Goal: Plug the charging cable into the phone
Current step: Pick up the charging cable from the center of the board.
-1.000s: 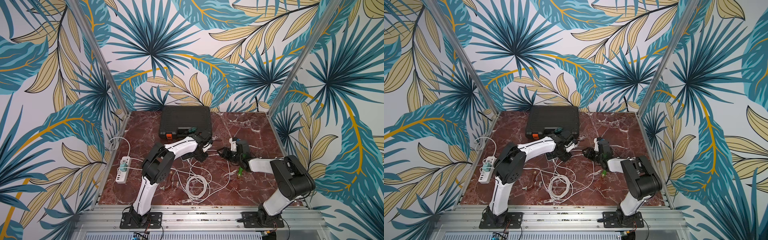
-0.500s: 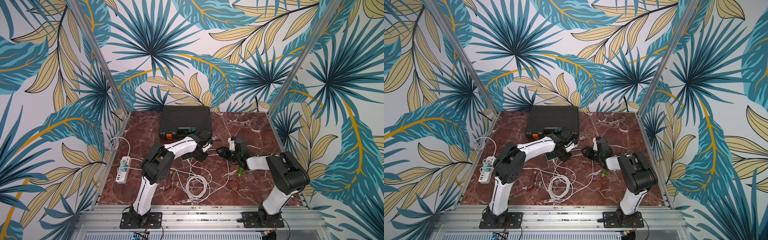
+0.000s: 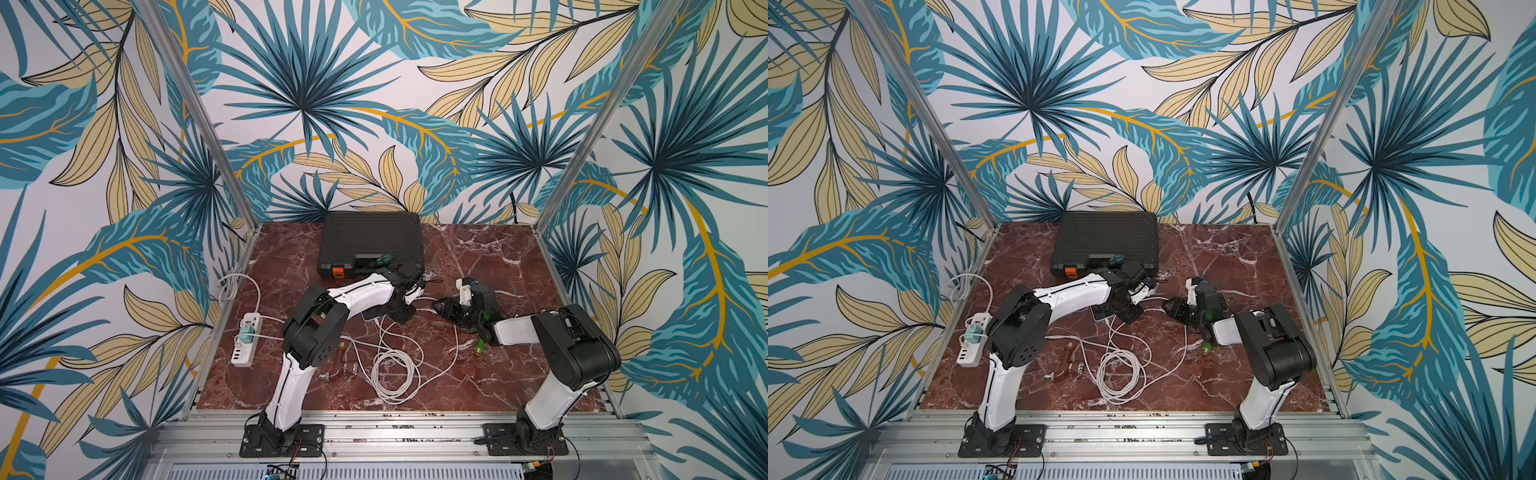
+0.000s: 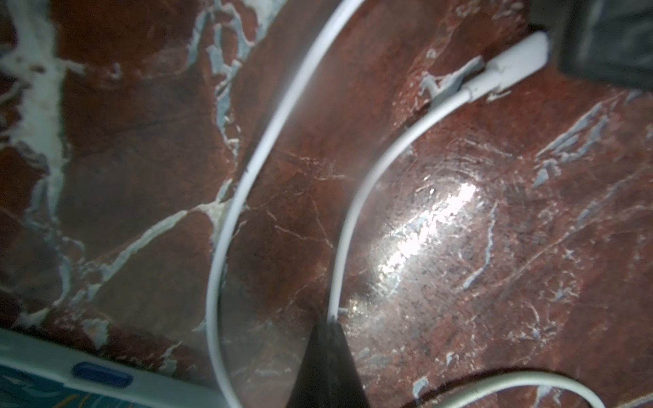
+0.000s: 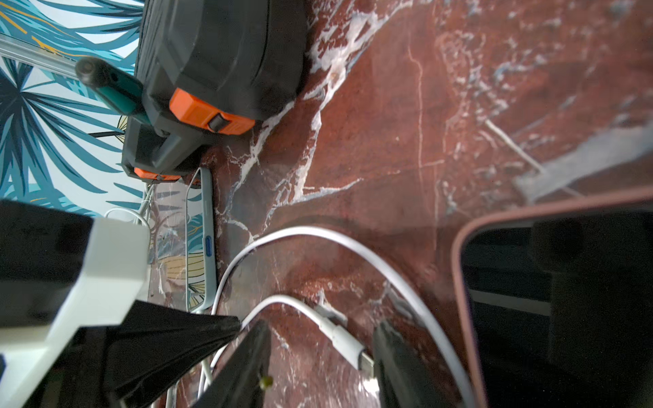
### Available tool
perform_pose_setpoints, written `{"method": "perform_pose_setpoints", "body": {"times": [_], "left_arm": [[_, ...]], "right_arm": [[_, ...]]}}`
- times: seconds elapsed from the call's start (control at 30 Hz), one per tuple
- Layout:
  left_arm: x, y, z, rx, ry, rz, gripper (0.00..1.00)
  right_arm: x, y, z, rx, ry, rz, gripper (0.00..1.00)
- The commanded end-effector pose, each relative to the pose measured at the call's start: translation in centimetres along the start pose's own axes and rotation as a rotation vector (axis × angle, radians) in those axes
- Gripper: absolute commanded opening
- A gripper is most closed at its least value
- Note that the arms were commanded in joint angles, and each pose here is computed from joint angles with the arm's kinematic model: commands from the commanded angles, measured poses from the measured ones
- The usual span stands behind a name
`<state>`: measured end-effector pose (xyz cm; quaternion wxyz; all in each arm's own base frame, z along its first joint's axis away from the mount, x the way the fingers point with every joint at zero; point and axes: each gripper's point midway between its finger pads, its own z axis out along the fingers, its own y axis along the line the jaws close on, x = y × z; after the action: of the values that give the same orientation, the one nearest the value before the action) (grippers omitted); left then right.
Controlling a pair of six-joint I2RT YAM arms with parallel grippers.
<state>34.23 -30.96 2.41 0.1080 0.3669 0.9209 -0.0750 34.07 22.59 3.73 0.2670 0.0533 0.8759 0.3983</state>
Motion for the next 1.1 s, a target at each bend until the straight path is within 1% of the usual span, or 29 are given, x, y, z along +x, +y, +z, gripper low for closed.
{"method": "perform_pose_setpoints", "body": {"times": [0.0,0.2,0.37,0.47,0.53,0.6,0.67,0.9,1.07], "left_arm": [[1.9,-1.6,3.0,0.068,0.058,0.014,0.0],[2.0,-1.6,3.1,0.068,0.061,0.014,0.0],[2.1,-1.5,3.1,0.069,0.062,0.011,0.0],[2.0,-1.6,3.1,0.069,0.061,0.014,0.0],[2.0,-1.5,3.1,0.069,0.061,0.012,0.0],[2.1,-1.6,3.1,0.072,0.06,0.012,0.0],[2.1,-1.7,3.0,0.073,0.059,0.013,0.0],[2.1,-1.6,3.1,0.074,0.058,0.014,0.0],[2.0,-1.7,3.1,0.077,0.058,0.016,0.0]], "right_arm": [[2.1,-0.4,-0.4,-0.011,0.063,0.053,0.52],[2.0,0.2,0.2,-0.046,0.083,0.061,0.51],[2.6,0.4,0.0,-0.07,0.101,0.072,0.51],[2.8,-0.5,-0.4,-0.011,0.104,0.035,0.51],[2.2,-1.1,-0.7,0.045,0.08,-0.014,0.53],[1.9,-2.2,-0.9,0.129,0.085,-0.04,0.56],[2.0,-2.7,-1.2,0.167,0.103,-0.054,0.56],[3.6,-2.7,-2.2,0.161,0.142,-0.034,0.57],[3.7,-2.8,-1.3,0.145,0.159,-0.041,0.57]]}}
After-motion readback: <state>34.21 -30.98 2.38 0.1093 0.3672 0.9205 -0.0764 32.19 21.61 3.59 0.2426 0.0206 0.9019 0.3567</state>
